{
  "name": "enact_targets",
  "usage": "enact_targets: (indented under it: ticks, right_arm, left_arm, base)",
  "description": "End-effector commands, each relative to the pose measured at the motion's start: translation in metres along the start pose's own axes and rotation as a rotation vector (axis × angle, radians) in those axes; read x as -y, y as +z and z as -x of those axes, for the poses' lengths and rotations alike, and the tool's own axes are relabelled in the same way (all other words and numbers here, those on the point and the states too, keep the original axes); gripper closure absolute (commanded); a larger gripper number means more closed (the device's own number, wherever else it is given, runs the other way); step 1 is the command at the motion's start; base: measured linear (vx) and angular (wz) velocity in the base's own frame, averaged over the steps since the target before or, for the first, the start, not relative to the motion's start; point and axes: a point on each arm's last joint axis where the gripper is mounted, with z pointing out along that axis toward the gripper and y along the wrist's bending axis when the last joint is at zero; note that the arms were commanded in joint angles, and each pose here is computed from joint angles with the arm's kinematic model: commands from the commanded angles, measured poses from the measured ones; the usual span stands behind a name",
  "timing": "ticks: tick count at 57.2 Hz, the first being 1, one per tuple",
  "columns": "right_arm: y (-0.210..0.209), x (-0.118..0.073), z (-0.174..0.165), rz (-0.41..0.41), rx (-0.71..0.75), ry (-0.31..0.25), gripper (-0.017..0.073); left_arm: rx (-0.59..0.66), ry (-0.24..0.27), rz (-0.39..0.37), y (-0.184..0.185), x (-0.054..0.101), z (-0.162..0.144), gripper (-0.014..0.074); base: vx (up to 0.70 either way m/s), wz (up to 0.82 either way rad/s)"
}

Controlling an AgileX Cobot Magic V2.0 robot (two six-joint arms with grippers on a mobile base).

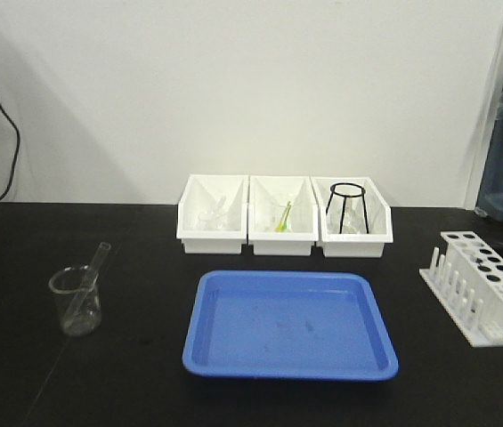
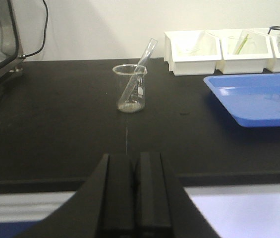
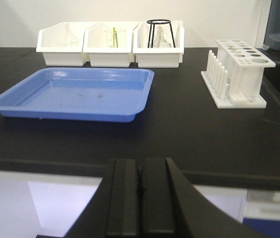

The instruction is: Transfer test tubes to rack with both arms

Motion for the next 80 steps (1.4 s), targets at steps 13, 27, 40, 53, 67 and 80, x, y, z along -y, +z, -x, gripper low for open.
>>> enact_targets:
  ticks: [13, 27, 40, 53, 67, 80]
  right_arm:
    - [0.0001, -0.0005, 0.0039, 0.007, 0.076, -0.015, 0.0567]
    - [0.0001, -0.0005, 0.0039, 0.007, 0.076, -0.015, 0.0567]
    - [0.0001, -0.0005, 0.0039, 0.007, 0.076, -0.015, 0.0567]
    - [0.0001, -0.0005, 0.0039, 0.007, 0.076, -0.015, 0.0567]
    - [0.0001, -0.0005, 0.0039, 0.007, 0.076, -0.015, 0.0567]
    - [0.0, -0.0003, 0.0041, 0.004, 0.077, -0.041, 0.0567]
  left_arm:
    - [0.074, -0.012, -0.011, 0.0001, 0.0005, -0.0005, 0.0614]
    - [0.074, -0.012, -0.011, 0.0001, 0.0005, -0.0005, 0.0614]
    - [0.074, -0.012, -0.011, 0.0001, 0.0005, -0.0005, 0.0614]
    - [0.074, -0.012, -0.011, 0.0001, 0.0005, -0.0005, 0.0614]
    - [0.074, -0.012, -0.011, 0.0001, 0.0005, -0.0005, 0.0614]
    - [0.074, -0.012, -0.011, 0.0001, 0.0005, -0.0005, 0.0614]
  base:
    - [0.35, -0.04]
    - [0.32, -0.1]
    - [0.28, -0.07]
    - [0.2, 0.04]
    - [0.07, 0.01]
    - [0.0, 0.0]
